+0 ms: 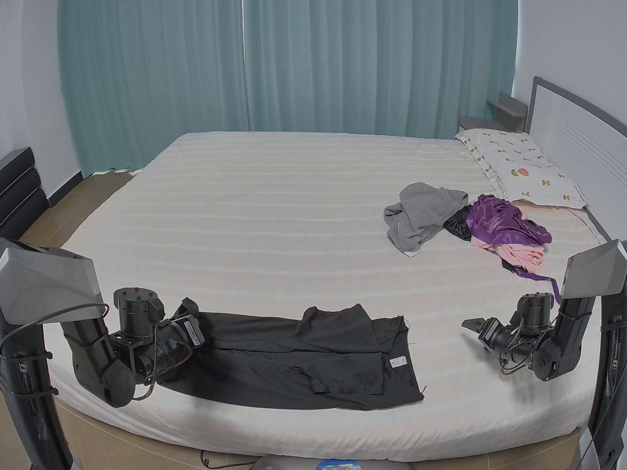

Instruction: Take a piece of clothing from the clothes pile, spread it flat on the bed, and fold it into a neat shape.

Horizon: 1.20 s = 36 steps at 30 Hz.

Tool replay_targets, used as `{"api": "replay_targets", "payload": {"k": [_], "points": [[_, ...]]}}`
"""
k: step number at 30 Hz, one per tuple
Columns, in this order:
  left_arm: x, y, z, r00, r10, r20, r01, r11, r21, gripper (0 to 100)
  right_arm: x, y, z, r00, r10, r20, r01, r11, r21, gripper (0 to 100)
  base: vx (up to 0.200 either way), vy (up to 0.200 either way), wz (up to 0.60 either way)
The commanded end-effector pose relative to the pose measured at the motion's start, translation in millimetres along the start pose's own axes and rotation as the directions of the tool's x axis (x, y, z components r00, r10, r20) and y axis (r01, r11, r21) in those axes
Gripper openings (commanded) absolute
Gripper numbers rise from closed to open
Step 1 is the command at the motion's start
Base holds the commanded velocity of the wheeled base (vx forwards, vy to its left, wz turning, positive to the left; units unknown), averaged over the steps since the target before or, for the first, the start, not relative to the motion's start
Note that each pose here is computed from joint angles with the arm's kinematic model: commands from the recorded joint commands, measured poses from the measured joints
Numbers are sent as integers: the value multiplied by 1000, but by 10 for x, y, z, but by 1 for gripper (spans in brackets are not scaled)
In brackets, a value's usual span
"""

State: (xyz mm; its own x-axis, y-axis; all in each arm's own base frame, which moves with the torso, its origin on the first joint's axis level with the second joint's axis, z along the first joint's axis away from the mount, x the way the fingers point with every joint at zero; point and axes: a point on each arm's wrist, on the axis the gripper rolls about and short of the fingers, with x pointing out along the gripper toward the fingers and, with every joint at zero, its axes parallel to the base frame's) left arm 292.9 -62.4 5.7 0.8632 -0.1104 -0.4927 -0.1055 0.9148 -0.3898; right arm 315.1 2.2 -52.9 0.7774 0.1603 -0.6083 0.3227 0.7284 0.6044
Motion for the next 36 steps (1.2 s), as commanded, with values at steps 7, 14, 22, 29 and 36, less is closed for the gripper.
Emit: {"api": "replay_targets", "payload": {"k": [7, 14, 22, 29, 36], "points": [[-64, -333, -88, 999, -35, 2, 35, 998, 56, 0, 0, -5, -6, 1000, -1, -3, 1, 1000, -3, 100, 0, -200, 0], [-21, -556, -19, 1000, -24, -12, 25, 996, 83, 0, -2, -8, -10, 1000, -3, -5, 3, 1000, -4, 100, 0, -200, 0], [30, -913, -70, 995, -63, -71, 72, 988, 134, 0, 0, -10, -12, 1000, -3, -5, 3, 1000, -13, 100, 0, -200, 0], [178, -1050, -247, 992, -46, -117, 66, 983, 172, 0, -4, -14, -18, 1000, -4, -8, 4, 1000, -12, 100, 0, -86, 0], [325, -1049, -410, 990, -17, -141, 44, 980, 192, 0, -9, -18, -23, 1000, -6, -11, 6, 1000, -12, 100, 0, 0, 0]]}}
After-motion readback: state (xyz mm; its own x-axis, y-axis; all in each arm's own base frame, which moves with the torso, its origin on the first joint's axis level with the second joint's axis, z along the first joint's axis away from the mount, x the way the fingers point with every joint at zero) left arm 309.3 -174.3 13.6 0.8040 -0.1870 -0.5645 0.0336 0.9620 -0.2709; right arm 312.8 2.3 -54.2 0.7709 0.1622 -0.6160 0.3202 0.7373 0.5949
